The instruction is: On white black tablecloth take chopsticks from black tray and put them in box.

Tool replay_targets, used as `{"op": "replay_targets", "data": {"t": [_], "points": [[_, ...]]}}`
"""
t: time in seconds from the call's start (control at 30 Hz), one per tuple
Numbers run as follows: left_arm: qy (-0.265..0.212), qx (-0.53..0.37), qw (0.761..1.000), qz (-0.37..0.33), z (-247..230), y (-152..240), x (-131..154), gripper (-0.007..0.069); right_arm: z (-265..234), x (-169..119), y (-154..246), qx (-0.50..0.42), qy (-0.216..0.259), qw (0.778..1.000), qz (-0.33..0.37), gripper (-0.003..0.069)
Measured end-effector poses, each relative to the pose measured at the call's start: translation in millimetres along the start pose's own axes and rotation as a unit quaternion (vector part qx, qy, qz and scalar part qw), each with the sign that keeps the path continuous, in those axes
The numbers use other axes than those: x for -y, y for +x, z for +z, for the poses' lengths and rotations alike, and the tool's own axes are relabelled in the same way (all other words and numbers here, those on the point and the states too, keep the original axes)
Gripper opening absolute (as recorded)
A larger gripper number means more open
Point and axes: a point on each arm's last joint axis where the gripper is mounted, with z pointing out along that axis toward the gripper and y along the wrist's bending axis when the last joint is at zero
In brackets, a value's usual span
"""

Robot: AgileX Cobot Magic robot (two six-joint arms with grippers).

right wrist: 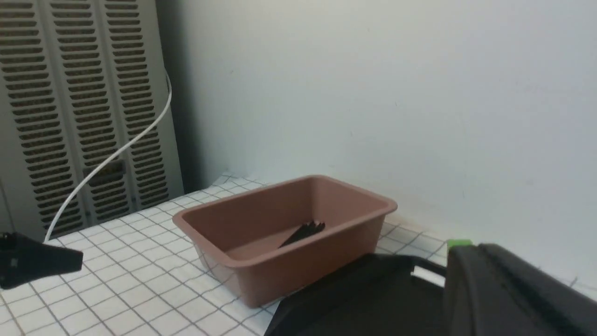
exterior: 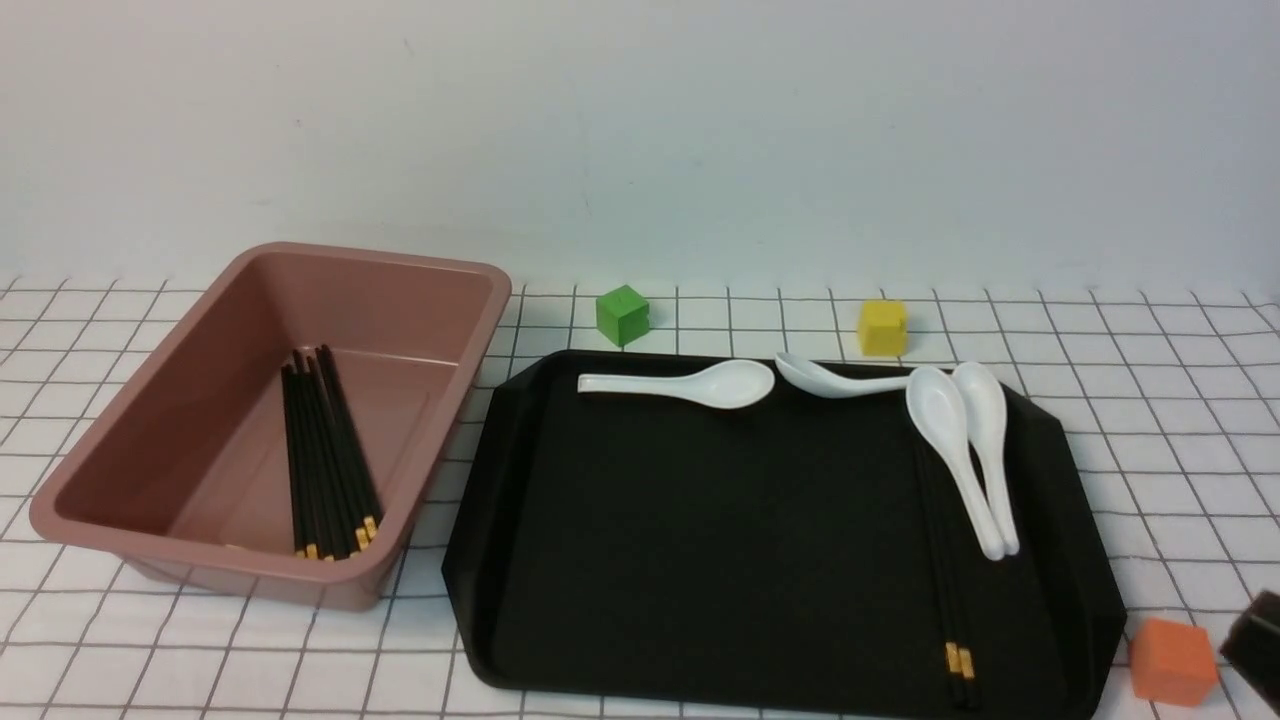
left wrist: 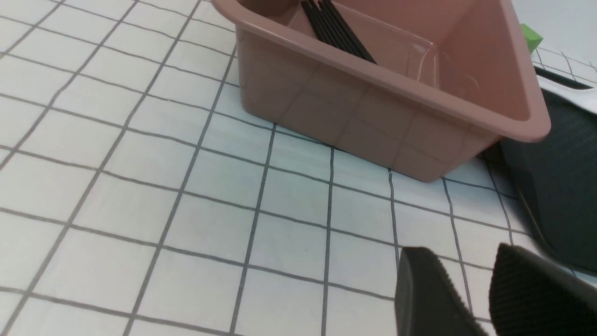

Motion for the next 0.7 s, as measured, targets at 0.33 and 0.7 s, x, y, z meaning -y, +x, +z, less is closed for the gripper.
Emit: {"op": "replay_targets", "data": {"t": [0.33, 0.7], "points": [[0.000, 0.000, 1.000, 0.000, 0, 0, 0, 0.0229, 5, 5, 24, -0.066, 0.020, 0.998, 0.000, 0.0006], [0.000, 0.000, 1.000, 0.000, 0, 0, 0, 0.0229, -11, 28, 63, -0.135, 0.170, 0.976, 0.000, 0.0017]]}}
